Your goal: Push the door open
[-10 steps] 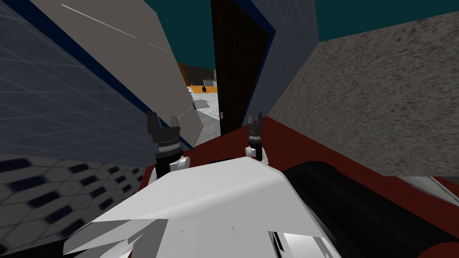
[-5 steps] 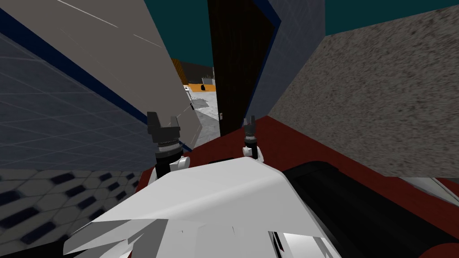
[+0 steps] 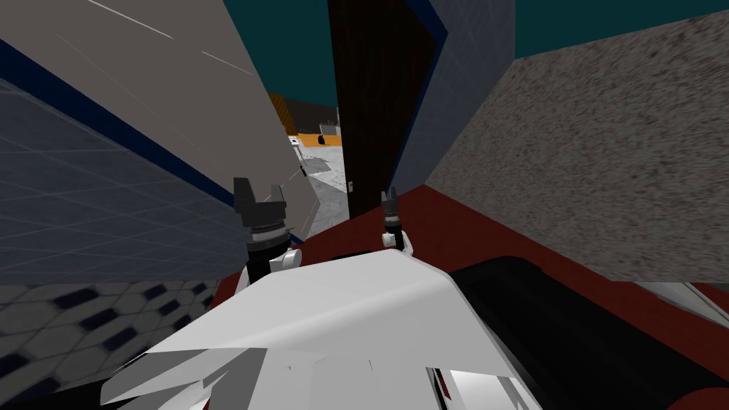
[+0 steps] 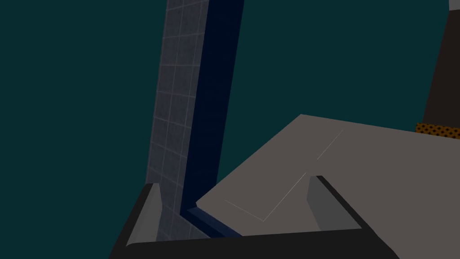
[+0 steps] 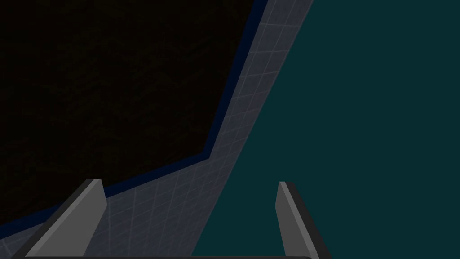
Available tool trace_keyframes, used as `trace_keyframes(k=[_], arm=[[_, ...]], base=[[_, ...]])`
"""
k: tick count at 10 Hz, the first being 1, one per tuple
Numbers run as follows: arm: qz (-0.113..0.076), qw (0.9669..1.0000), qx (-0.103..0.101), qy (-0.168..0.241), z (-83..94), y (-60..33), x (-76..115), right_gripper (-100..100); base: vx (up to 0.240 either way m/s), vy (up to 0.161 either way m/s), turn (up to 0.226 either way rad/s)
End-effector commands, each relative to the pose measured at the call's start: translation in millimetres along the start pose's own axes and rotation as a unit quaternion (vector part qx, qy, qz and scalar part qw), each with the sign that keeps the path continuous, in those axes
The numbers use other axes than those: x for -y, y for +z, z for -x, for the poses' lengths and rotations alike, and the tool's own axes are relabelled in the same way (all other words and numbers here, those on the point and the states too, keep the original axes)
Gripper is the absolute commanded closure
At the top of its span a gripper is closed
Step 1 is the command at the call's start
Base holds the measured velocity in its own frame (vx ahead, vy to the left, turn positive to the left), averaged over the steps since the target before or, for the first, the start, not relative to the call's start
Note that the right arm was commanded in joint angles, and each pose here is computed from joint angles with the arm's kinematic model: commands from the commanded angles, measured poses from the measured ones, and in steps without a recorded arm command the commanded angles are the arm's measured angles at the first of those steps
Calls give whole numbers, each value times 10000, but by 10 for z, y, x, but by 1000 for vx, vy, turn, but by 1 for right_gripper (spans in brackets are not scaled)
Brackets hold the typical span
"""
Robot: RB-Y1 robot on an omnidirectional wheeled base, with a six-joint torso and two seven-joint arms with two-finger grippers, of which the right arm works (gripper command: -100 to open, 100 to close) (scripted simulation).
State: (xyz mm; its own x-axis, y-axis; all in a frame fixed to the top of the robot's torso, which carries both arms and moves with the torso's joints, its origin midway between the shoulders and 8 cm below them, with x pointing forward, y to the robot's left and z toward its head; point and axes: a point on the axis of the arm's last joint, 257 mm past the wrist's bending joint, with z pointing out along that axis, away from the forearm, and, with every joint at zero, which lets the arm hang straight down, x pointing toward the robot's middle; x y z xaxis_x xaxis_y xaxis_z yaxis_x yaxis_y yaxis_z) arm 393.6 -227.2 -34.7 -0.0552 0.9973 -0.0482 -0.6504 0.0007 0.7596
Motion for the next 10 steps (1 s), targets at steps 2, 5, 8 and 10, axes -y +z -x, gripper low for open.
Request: trace_keyframes(k=[2, 5, 8, 10], arm=[[-199, 9997, -95, 121, -102, -57, 250, -100], [-377, 9989, -174, 215, -189, -103, 470, -100], [-598, 9971, -308, 351, -333, -163, 753, -100], [-729, 9959, -353, 396, -383, -213, 892, -100]], base=[[103, 8, -22], [68, -9, -16], [99, 1, -24], [61, -3, -12]])
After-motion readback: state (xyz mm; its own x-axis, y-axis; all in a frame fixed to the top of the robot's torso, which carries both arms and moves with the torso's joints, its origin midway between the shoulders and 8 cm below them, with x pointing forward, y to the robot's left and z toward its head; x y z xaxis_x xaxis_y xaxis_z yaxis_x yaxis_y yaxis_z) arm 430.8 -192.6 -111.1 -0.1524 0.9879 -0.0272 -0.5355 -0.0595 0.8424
